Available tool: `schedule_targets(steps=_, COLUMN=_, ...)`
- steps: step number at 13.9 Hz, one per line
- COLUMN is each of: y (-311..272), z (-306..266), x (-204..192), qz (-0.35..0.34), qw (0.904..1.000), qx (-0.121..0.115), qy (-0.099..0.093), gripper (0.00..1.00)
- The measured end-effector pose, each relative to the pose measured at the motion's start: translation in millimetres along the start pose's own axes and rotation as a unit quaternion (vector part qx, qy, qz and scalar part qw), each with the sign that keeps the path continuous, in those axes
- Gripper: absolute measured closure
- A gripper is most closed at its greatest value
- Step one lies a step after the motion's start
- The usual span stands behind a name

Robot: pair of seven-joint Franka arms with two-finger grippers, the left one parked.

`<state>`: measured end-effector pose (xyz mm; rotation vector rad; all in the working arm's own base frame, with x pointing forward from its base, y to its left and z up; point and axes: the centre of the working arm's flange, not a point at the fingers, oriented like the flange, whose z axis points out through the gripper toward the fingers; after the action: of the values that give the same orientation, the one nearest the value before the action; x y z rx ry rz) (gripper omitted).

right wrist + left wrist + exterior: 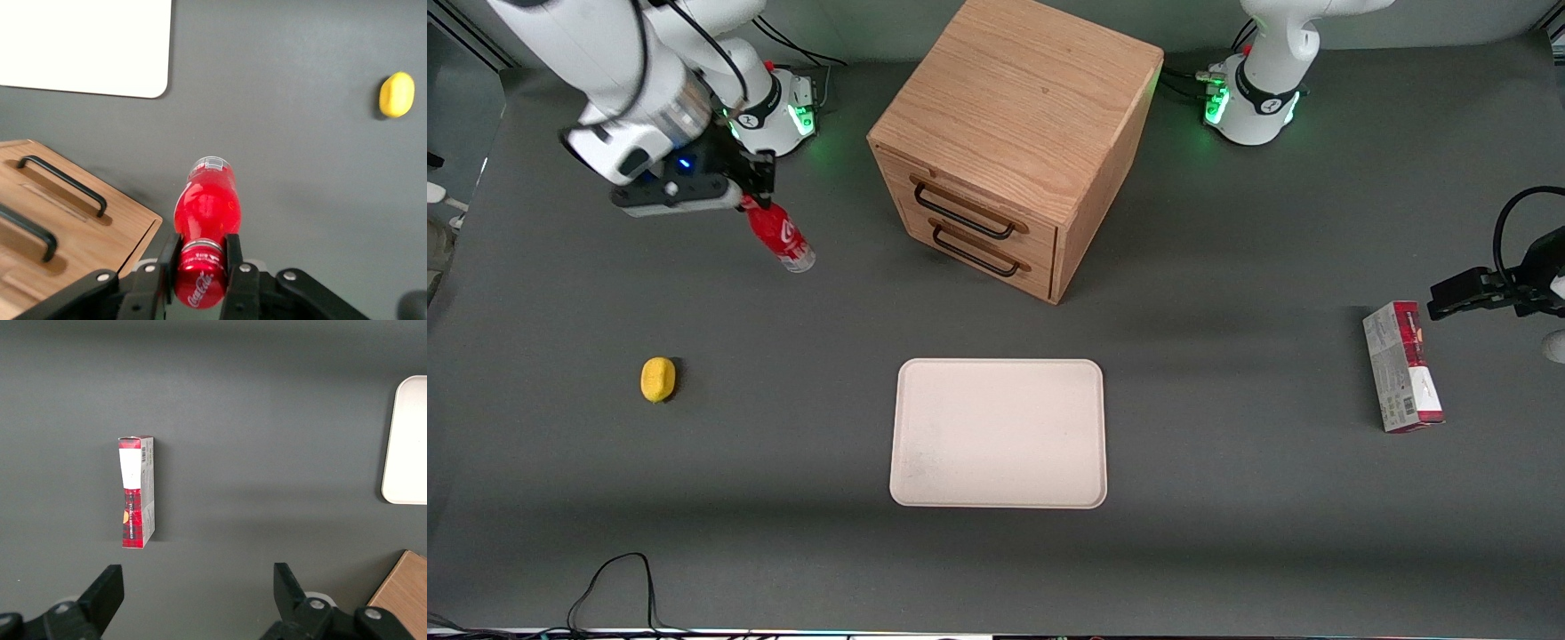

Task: Place coke bottle on tray
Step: 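Lift the bottle with the right gripper and swing toward the white tray, then lower the bottle onto the white tray and open the right gripper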

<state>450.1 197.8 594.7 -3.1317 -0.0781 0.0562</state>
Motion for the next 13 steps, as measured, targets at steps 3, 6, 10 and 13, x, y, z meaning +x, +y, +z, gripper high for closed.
schedule_targets(steps=3, y=-5, z=-13, x=12, qz=0.0, qw=0.9999, qx=0.003, qy=0.01, gripper=0.69)
schedule_targets(steps=6, y=-24, z=-22, x=62, qz=0.0, qw=0.9998, qx=0.007, qy=0.021, gripper=0.69)
schedule_targets(steps=10, y=-66, z=-11, x=141, qz=-0.01, qw=0.9998, qx=0.006, qy=0.018, gripper=0.69)
schedule_targets(steps=13, y=-103, z=20, x=181, qz=-0.027, qw=0.9993, qx=0.016, qy=0.021, gripper=0.69)
